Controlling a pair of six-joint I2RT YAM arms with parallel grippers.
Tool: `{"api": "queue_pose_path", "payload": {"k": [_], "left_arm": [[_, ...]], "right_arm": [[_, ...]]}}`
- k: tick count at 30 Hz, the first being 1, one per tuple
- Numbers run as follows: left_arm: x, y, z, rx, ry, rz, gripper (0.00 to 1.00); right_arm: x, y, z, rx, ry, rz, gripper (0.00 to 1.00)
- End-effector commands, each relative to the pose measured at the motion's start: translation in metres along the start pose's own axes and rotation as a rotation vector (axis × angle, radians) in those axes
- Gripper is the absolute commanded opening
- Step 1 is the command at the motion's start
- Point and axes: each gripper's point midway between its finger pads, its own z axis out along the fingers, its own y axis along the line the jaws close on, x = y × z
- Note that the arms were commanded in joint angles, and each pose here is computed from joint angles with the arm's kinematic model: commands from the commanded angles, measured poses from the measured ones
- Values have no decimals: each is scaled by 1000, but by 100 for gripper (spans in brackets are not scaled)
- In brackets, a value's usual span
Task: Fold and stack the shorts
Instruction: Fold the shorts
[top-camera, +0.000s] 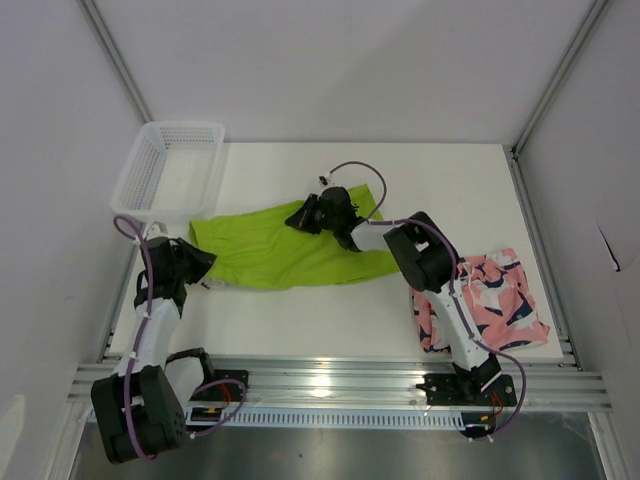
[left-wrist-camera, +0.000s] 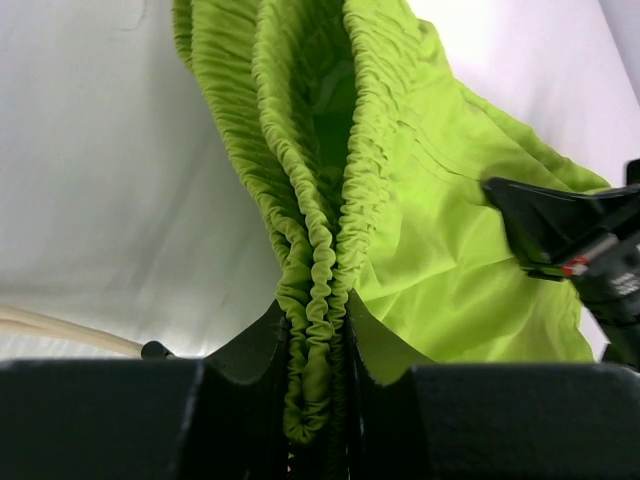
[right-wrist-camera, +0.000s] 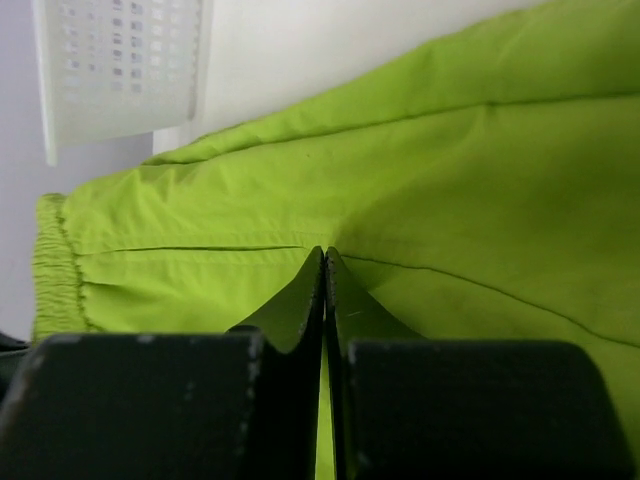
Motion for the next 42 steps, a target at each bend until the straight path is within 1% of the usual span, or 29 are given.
{"api": "queue_pose_path", "payload": {"k": [1, 2, 5, 7, 8, 10, 11, 13, 14, 16, 18, 19, 20, 21, 22, 23, 24, 25, 26, 27, 28, 30, 31, 33, 34, 35, 36, 37, 42], "left_arm": [[-20, -31, -12, 59, -44, 14, 1], [-27, -40, -15, 74, -58, 23, 1], [-33, -56, -22, 94, -62, 49, 2], [-30, -65, -25, 109, -51, 77, 4], [-39, -78, -31, 127, -71, 94, 4], [-35, -87, -35, 134, -56, 127, 4], [-44, -96, -41, 132, -79, 143, 4], [-39, -101, -41, 125, -65, 173, 4], [-46, -108, -45, 125, -79, 182, 3], [-45, -110, -43, 115, -65, 202, 3], [-42, -118, -43, 119, -57, 231, 2], [-39, -120, -41, 118, -46, 241, 2], [-37, -120, -40, 116, -42, 245, 2], [-36, -121, -39, 114, -41, 248, 2], [-34, -121, -38, 111, -35, 255, 2], [-33, -120, -37, 107, -33, 255, 2], [-31, -118, -35, 100, -27, 256, 2], [-29, -117, -35, 97, -23, 256, 2], [-26, -115, -33, 93, -15, 250, 2], [-26, -115, -34, 93, -14, 247, 2], [-18, -107, -31, 79, 6, 242, 2], [-14, -103, -32, 73, 12, 221, 2], [-2, -92, -28, 59, 37, 213, 2], [2, -89, -30, 63, 30, 190, 2], [7, -83, -30, 59, 37, 184, 2], [12, -79, -30, 55, 46, 177, 2], [12, -79, -32, 62, 38, 175, 2], [15, -76, -33, 56, 45, 173, 2], [10, -75, -41, 48, 24, 186, 2]], "right_arm": [[3, 1, 15, 25, -65, -13, 0], [4, -1, 15, 38, -71, -10, 0], [11, -12, 14, 97, -88, 5, 0], [13, -19, 13, 140, -102, 9, 0], [13, -21, 12, 153, -107, 8, 0], [16, -18, 12, 156, -105, 1, 0], [16, -16, 12, 153, -105, -4, 0], [14, -9, 13, 137, -104, -13, 0], [10, -1, 13, 119, -104, -26, 0], [0, 13, 9, 107, -114, -52, 0], [-16, 31, -1, 117, -143, -98, 10], [-24, 38, -5, 113, -160, -117, 12], [-31, 48, -11, 104, -175, -136, 13], [-34, 46, -18, 120, -184, -158, 15], [-48, 65, -30, 95, -213, -172, 15], [-51, 71, -37, 91, -221, -181, 19], [-50, 65, -44, 107, -216, -188, 20], [-58, 79, -56, 90, -234, -193, 21], [-59, 80, -62, 93, -235, -193, 21], [-57, 79, -67, 102, -228, -194, 21], [-47, 69, -72, 116, -203, -187, 21], [-45, 74, -86, 97, -210, -177, 21], [-28, 55, -91, 125, -177, -158, 21], [-20, 55, -102, 111, -188, -152, 21], [-5, 38, -107, 140, -168, -141, 20], [3, 38, -110, 136, -158, -143, 18], [9, 37, -111, 126, -159, -144, 18], [23, 25, -115, 144, -136, -139, 16], [60, 18, -120, 148, -88, -158, 14]]}}
